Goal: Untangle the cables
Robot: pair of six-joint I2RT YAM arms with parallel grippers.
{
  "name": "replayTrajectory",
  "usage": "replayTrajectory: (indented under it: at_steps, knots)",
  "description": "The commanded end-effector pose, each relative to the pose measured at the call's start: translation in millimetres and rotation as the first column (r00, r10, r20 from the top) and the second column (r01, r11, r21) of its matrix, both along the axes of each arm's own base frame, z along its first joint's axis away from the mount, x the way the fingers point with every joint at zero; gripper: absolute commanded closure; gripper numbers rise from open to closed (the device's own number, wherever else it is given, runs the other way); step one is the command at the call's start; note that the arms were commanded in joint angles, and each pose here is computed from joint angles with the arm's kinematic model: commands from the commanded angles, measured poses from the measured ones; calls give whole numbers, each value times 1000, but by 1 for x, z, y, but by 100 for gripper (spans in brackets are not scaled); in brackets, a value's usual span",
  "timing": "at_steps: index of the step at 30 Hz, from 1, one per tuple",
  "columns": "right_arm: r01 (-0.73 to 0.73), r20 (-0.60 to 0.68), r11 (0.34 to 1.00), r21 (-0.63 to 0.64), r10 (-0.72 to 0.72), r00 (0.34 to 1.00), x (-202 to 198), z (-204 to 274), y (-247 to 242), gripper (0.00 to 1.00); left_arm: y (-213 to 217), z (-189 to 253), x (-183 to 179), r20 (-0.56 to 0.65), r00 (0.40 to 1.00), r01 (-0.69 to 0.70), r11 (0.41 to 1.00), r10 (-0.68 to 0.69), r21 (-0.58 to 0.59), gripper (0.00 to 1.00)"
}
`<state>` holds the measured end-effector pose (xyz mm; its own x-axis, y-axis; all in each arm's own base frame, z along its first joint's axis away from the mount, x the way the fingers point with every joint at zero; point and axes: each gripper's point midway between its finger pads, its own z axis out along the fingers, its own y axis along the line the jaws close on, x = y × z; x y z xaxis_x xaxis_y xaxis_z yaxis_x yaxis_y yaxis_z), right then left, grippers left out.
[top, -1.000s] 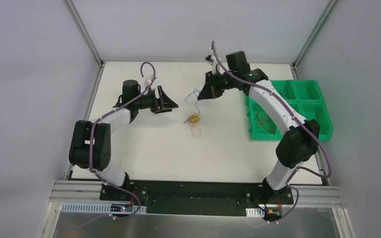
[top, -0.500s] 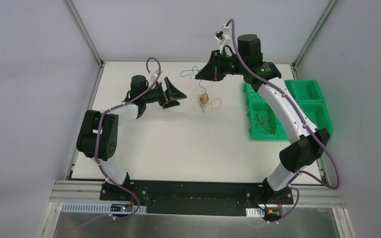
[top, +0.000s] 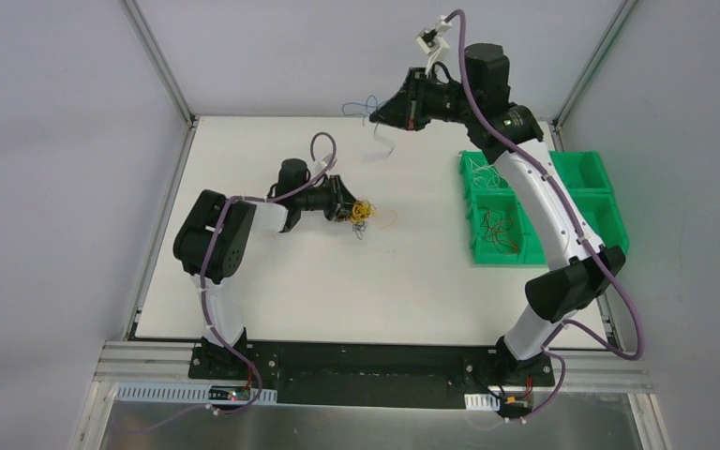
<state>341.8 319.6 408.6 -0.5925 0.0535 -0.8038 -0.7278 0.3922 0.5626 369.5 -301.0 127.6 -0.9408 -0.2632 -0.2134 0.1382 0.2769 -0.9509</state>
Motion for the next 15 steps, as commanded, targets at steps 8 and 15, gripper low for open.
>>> replayTrajectory:
  at_steps: [8,15]
  knots:
    - [112,78,992,63,-117,990,25,43,-37,100,84,-26,-21,36,998,-49,986,44,160,100]
    - [292,65,951,-104,-286,956,51,8,-109,100,113,-27,-3,66,995,-88,948,71,305,32]
